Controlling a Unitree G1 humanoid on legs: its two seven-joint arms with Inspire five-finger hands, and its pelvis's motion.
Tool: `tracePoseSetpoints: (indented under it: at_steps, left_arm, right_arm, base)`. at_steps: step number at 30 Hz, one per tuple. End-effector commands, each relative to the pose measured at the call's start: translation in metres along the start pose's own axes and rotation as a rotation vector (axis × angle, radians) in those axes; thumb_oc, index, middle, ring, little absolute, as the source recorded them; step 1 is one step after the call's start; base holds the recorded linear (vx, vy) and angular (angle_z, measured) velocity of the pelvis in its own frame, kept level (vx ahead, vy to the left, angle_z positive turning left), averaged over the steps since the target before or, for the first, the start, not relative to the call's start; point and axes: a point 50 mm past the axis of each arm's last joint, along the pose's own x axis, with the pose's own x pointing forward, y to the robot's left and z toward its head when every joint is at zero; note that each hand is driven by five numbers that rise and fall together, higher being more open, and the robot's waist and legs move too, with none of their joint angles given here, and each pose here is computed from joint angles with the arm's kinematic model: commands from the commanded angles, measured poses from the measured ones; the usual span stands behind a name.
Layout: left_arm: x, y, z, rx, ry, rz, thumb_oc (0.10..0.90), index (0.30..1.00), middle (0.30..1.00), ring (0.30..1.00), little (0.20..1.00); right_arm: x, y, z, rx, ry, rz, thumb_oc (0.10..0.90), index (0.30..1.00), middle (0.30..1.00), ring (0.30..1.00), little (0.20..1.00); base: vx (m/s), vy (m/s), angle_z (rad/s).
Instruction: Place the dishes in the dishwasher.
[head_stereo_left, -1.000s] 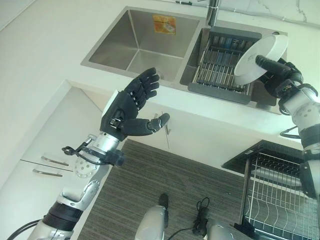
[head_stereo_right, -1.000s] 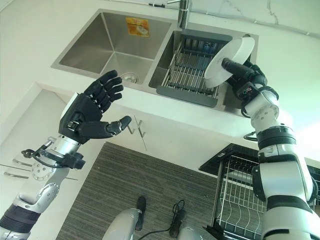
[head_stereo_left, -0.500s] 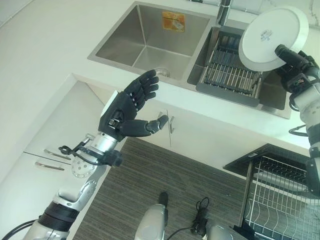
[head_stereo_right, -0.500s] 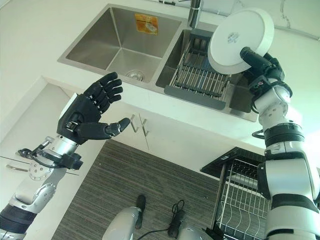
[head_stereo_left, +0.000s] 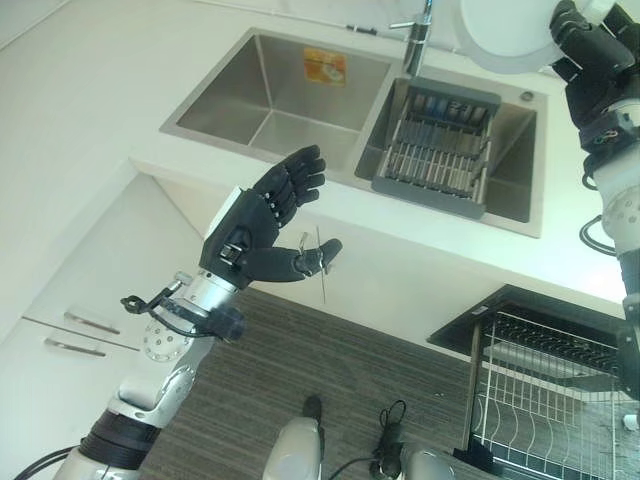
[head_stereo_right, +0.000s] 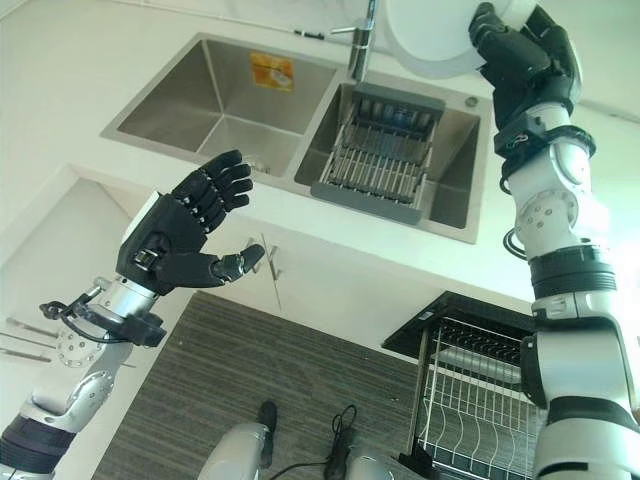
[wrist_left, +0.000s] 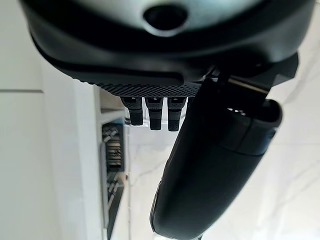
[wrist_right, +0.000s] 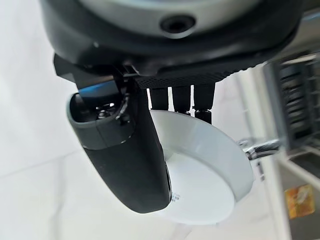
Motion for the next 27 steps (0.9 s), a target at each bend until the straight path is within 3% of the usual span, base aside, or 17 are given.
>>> tracePoseSetpoints:
  at_steps: [1,6,8,13,15,21,27]
  left_arm:
    - [0.002,-0.012,0.032,0.026,-0.223,-0.034,0.8,0.9,0.9,0.9,0.9]
    - [-0.001,-0.016,0.026,0.017,-0.213,0.005,0.8,0.9,0.9,0.9,0.9]
    - [-0.005,-0.018,0.027,0.006,-0.242,0.026,0.8,0.9,0.9,0.9,0.9]
    - [-0.009,-0.023,0.03,0.04,-0.275,0.052,0.8,0.9,0.9,0.9,0.9]
    - [-0.015,-0.023,0.025,0.176,-0.229,0.105,0.8,0.9,0.9,0.9,0.9]
    - [-0.011,-0.038,0.014,0.21,-0.134,-0.036,0.8,0.9,0.9,0.9,0.9]
    - [-0.005,-0.066,-0.013,0.051,-0.037,-0.133,0.8,0.9,0.9,0.9,0.9]
  right_arm:
    - [-0.006,0.02,0.029,0.059,-0.241,0.073,0.4,0.3,0.3,0.3,0.3]
    - [-0.042,0.049,0.004,0.157,-0.251,0.156,0.4,0.3,0.3,0.3,0.3]
    - [-0.07,0.053,-0.008,0.174,-0.271,0.174,0.4,0.3,0.3,0.3,0.3]
    - [-0.106,0.046,-0.032,0.184,-0.237,0.163,0.4,0.3,0.3,0.3,0.3]
    - [-0.137,0.023,-0.044,0.097,-0.223,0.104,0.4,0.3,0.3,0.3,0.3]
    - [-0.154,0.009,-0.032,0.032,-0.324,0.018,0.4,0.3,0.3,0.3,0.3]
    - [-0.152,0.017,-0.031,-0.001,-0.344,0.051,0.4,0.3,0.3,0.3,0.3]
  base:
    - [-0.06,-0.099,-0.22]
    - [-0.09,-0.112,-0.14]
    - [-0.17,-0.071,0.02]
    - [-0.14,0.088,0.04]
    - [-0.22,0.527,-0.88]
    - [-0.14,0.28,-0.35]
    - [-0.1,0.19,-0.09]
